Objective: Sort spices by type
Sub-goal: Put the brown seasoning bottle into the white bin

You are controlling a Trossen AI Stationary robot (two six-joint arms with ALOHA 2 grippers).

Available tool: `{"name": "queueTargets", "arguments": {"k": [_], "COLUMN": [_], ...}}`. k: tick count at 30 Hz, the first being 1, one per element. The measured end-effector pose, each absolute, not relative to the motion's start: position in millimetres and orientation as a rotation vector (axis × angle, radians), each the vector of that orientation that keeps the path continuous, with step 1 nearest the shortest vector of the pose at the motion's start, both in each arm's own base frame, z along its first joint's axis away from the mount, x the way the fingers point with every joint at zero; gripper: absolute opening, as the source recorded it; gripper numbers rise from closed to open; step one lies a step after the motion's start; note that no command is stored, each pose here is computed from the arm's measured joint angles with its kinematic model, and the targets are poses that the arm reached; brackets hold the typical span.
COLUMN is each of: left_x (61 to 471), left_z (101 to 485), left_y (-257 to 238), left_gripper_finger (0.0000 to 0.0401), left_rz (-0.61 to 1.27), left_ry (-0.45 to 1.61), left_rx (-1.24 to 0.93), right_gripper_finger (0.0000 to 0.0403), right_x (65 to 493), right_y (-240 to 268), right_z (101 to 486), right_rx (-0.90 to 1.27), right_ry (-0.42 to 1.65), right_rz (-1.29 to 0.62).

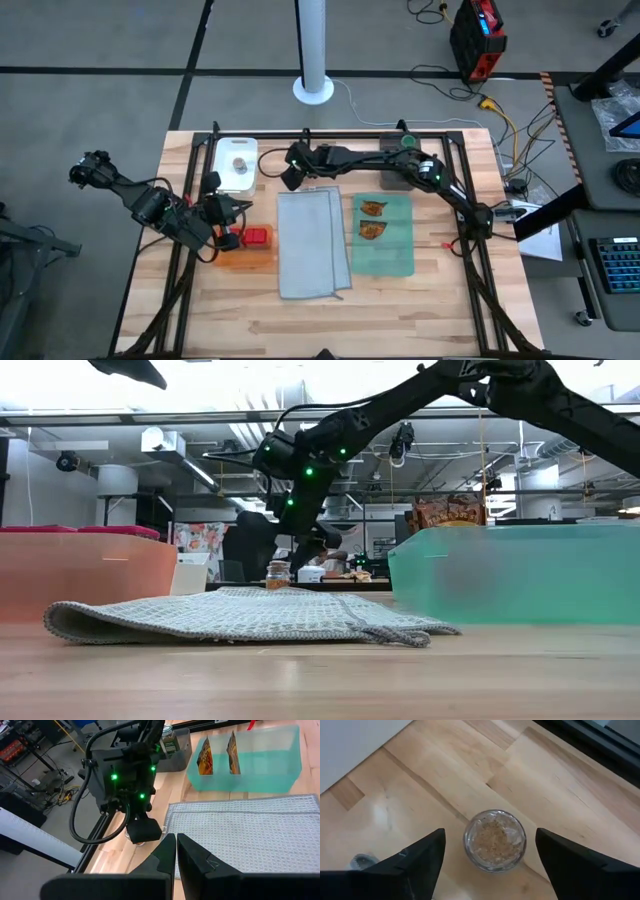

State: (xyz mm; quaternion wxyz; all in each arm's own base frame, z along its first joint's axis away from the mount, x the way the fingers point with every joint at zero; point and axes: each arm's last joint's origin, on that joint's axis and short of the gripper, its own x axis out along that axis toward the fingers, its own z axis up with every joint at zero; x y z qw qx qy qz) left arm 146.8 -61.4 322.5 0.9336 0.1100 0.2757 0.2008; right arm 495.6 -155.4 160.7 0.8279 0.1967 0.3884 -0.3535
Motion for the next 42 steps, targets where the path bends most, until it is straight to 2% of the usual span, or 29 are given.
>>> {"name": "queueTargets", "arguments": {"k": [4, 10, 11, 18, 24, 32, 35, 38, 42], "left_x": [146.9, 148.5, 148.8, 151.4, 156.6, 170.3, 176.4, 182.4, 187.7], "left_z": [322.4, 321.3, 321.1, 319.1, 314.9, 299.9, 290.8, 282.1, 270.1], "left_y": [-61.4, -62.4, -62.5, -64.1, -67.8, -78.1, -85.5, -94.7, -104.7], "left_gripper_finger": [0.0000, 0.0000, 0.0000, 0.0000, 0.0000, 0.0000, 0.0006, 0.0027, 0.0068], "left_rz": [0.411, 0.411, 0.412, 0.416, 0.410, 0.432, 0.413, 0.368, 0.318], "left_ry": [0.564, 0.570, 0.571, 0.579, 0.596, 0.625, 0.614, 0.595, 0.579], "left_rx": [0.226, 0.230, 0.230, 0.229, 0.184, 0.130, 0.118, 0.096, 0.097], "right_gripper_finger": [0.0267, 0.0162, 0.0157, 0.0157, 0.0157, 0.0157, 0.0157, 0.0157, 0.0157], "right_x": [495.2, 495.3, 495.4, 494.5, 492.1, 475.7, 467.3, 455.6, 435.4], "right_y": [-155.9, -155.6, -155.5, -154.0, -138.0, -65.2, -29.8, 4.6, 49.2], "right_z": [160.3, 160.3, 160.3, 160.5, 180.5, 231.6, 250.6, 267.9, 272.9], "right_rx": [0.421, 0.421, 0.415, 0.391, 0.298, 0.141, 0.088, 0.050, -0.010], "right_ry": [0.825, 0.826, 0.829, 0.855, 0.885, 0.965, 0.937, 0.864, 0.802], "right_rz": [-0.753, -0.749, -0.746, -0.736, -0.689, -0.529, -0.447, -0.365, -0.249]}}
